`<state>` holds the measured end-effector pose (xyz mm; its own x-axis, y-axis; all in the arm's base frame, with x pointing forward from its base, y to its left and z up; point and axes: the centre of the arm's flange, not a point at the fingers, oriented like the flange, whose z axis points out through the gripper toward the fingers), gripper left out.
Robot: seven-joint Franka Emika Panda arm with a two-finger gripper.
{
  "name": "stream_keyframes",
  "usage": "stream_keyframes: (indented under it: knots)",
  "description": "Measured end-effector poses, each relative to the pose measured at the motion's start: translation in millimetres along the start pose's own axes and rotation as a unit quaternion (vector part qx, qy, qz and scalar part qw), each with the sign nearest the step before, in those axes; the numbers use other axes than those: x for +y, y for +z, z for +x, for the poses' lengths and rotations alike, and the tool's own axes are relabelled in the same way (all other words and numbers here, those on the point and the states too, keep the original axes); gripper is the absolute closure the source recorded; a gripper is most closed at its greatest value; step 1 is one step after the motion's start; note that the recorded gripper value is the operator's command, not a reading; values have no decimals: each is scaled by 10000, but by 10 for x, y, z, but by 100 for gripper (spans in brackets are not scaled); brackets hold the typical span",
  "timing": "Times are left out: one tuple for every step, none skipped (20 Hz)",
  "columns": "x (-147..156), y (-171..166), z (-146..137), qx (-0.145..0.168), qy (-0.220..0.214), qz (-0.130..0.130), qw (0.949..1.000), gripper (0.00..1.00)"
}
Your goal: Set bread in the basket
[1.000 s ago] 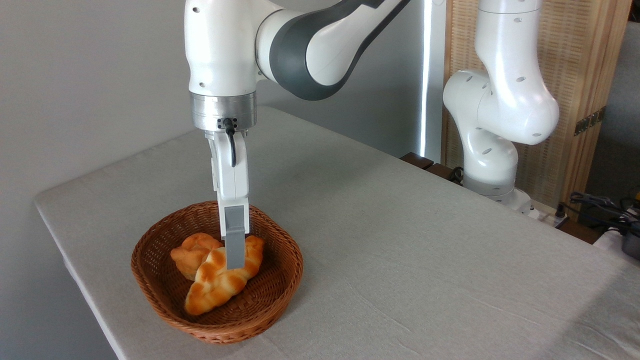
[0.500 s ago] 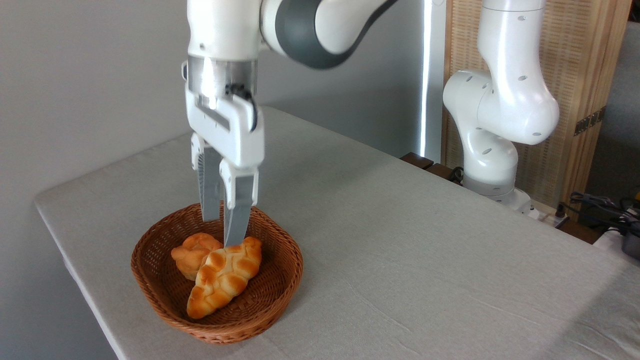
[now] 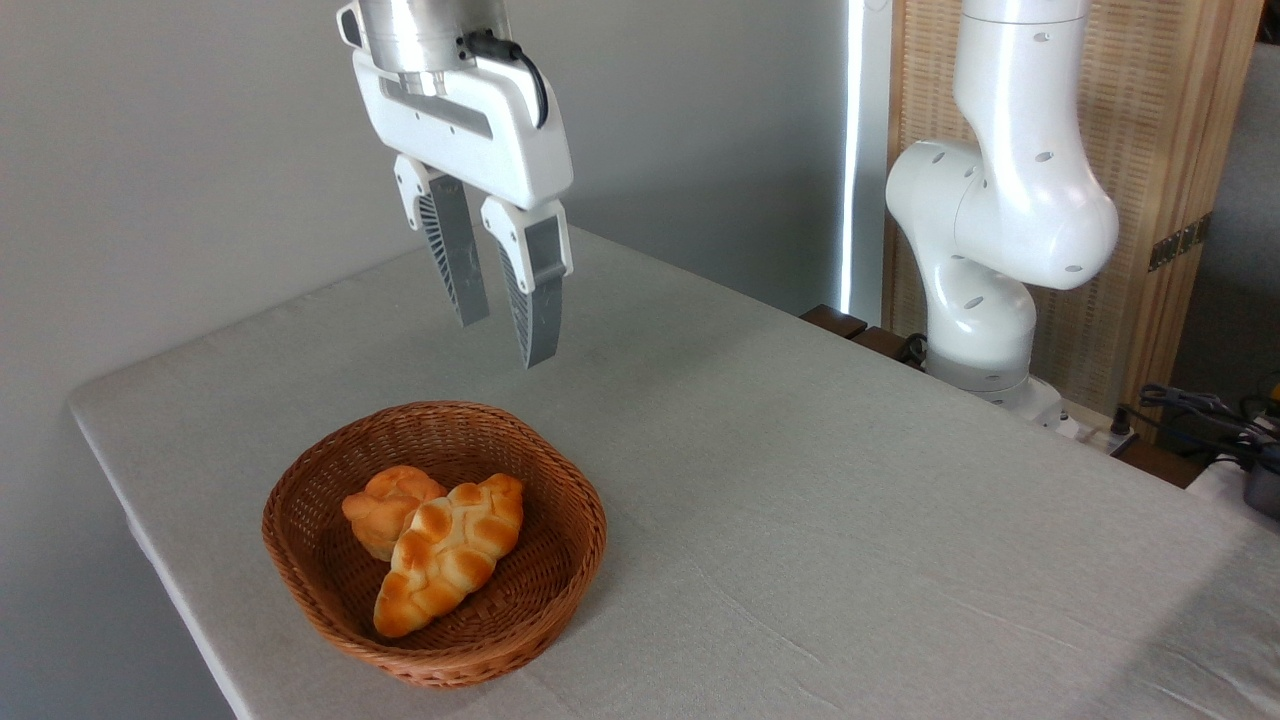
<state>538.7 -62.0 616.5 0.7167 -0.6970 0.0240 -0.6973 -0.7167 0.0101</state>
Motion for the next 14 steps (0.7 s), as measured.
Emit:
stream_keyframes:
  knots:
    - [1, -24, 5, -43, 1, -46, 10000, 0]
    - [3, -43, 10, -58, 1, -74, 10000, 0]
    - [4, -59, 12, -56, 7, -84, 9999, 0]
    - [6, -69, 12, -48, 22, -87, 9999, 0]
    - [7, -80, 5, -33, 63, -94, 9999, 0]
    - [-2, -88, -10, -27, 96, -100, 9999, 0]
    - [-17, -94, -28, -27, 105, -103, 9999, 0]
    - [-30, -97, -41, -25, 113, -103, 9999, 0]
    - [-38, -98, -48, -23, 117, -102, 9999, 0]
    - [-43, -100, -49, -15, 120, -96, 9999, 0]
    - [-45, -94, -50, -19, 118, -96, 9999, 0]
    - [-52, -73, -55, -42, 113, -95, 9999, 0]
    - [-65, -48, -65, -89, 108, -74, 9999, 0]
    - [-81, -28, -78, -147, 104, -33, 9998, 0]
